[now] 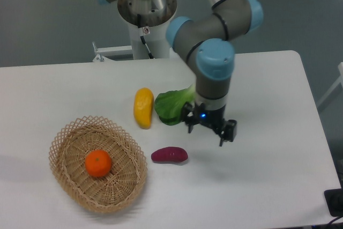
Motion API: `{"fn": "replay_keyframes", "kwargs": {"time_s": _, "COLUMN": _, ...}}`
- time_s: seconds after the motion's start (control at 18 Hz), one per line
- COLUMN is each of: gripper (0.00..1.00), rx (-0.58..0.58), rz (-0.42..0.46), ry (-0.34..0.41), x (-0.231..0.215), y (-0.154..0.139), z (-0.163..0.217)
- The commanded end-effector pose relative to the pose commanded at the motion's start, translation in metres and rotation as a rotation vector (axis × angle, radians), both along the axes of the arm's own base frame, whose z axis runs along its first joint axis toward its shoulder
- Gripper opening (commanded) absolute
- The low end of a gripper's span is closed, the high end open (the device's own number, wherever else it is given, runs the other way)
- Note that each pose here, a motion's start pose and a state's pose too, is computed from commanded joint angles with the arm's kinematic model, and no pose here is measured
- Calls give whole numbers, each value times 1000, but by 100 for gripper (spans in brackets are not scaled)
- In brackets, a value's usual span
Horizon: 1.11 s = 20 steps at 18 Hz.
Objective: Pick up the orange from the basket
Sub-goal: 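Move the open gripper over the basket above the orange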
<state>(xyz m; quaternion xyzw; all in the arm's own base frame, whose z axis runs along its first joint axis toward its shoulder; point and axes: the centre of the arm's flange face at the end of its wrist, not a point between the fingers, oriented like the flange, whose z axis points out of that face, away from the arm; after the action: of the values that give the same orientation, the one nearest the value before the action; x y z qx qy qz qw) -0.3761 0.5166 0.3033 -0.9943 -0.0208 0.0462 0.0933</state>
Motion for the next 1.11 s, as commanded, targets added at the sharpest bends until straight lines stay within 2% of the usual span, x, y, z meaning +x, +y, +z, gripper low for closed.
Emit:
{"fn": "replay_keyframes", "kwargs": {"time_s": 0.22, "gripper": 100, "rx": 12, "rz": -42, "ry": -2, "x": 14, "y": 15, "z": -2}}
{"fn": "replay_keyframes", "kwargs": {"time_s": 0.39, "gripper": 100, "rx": 106, "rz": -21, "ry": -94, "x": 27, "y": 25, "z": -1}}
{"fn": "replay_keyframes", "kwargs": {"time_s": 0.44, "gripper": 100, "rx": 110, "rz": -8, "ry": -103, "x": 31, "y": 27, "z": -1}}
{"fn": "replay_keyframes", "kwargs": {"time_s": 0.67, "gripper": 100, "rx": 97, "rz": -69, "ry": -108, "x": 70, "y": 49, "z": -2}}
{"fn": "replay_keyframes", "kwargs": {"time_s": 1.11, "gripper": 100, "rx": 68, "rz": -146, "ry": -129, "x": 120, "y": 74, "z": -15}}
